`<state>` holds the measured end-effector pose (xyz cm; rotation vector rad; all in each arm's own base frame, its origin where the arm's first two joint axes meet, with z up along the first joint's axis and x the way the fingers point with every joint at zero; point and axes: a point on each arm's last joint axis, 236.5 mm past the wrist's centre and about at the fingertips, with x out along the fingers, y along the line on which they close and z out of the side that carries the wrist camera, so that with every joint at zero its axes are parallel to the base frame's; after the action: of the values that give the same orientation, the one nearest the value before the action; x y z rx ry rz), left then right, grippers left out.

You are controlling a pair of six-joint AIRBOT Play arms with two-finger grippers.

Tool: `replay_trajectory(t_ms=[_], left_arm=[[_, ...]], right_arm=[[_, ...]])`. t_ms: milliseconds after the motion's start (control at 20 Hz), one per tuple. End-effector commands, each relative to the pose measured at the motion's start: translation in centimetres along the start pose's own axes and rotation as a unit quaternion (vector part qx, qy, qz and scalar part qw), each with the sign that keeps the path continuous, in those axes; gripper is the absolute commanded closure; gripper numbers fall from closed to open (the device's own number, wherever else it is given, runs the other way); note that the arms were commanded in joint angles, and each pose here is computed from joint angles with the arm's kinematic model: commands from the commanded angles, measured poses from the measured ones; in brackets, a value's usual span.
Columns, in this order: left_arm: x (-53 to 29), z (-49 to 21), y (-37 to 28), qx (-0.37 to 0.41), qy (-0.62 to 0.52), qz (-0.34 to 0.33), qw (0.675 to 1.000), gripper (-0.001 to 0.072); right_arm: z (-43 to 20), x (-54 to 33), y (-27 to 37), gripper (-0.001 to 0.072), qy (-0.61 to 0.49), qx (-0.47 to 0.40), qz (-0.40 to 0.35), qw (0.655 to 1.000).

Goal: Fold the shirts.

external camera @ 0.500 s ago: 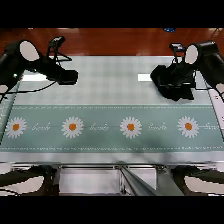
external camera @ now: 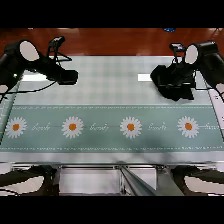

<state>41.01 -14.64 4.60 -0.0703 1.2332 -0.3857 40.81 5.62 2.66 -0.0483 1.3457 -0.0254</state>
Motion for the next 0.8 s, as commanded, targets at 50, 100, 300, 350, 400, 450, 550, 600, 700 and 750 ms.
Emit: replay_trajectory(t_ms=[50,100,300,350,400,450,550,600,700,750], left_arm=[[0.0,0.0,0.0,0.0,0.0,0.0,1.0,0.0682],[0.0,0.0,0.0,0.0,0.0,0.0,1.0,0.0681],[0.0,0.0,0.0,0.0,0.0,0.0,1.0,0.0682],[0.0,0.1,0.0,0.0,-0.002,0.0,1.0,0.0681],[0.0,0.7,0.0,0.0,-0.015,0.001,1.0,0.0682],[0.1,1.8,0.2,0.0,-0.037,0.003,0.999,0.0681],[0.4,3.1,0.4,-0.001,-0.062,0.006,0.998,0.0668],[0.8,3.9,1.0,0.001,-0.076,0.016,0.997,0.0565],[1.7,4.9,2.3,0.009,-0.091,0.038,0.995,0.0202],[1.7,4.9,3.1,0.015,-0.09,0.052,0.994,0.0199]], right_arm=[[0.0,0.0,0.1,0.0684,0.0,0.0,0.0,1.0],[0.0,0.0,0.1,0.0684,0.0,0.0,0.0,1.0],[0.2,0.0,0.1,0.0684,-0.004,0.0,0.001,1.0],[0.3,0.0,0.1,0.0684,-0.005,0.0,0.001,1.0],[0.6,0.0,0.2,0.0684,-0.013,0.0,0.003,1.0],[1.6,-0.1,0.3,0.0684,-0.035,-0.002,0.006,0.999],[4.0,-0.4,0.8,0.0683,-0.085,-0.003,0.015,0.996],[5.5,-0.7,0.8,0.0635,-0.118,-0.004,0.016,0.993],[8.4,-1.6,0.4,0.0299,-0.18,-0.013,0.006,0.984],[9.6,-2.1,-0.1,0.0299,-0.207,-0.018,-0.007,0.978]])
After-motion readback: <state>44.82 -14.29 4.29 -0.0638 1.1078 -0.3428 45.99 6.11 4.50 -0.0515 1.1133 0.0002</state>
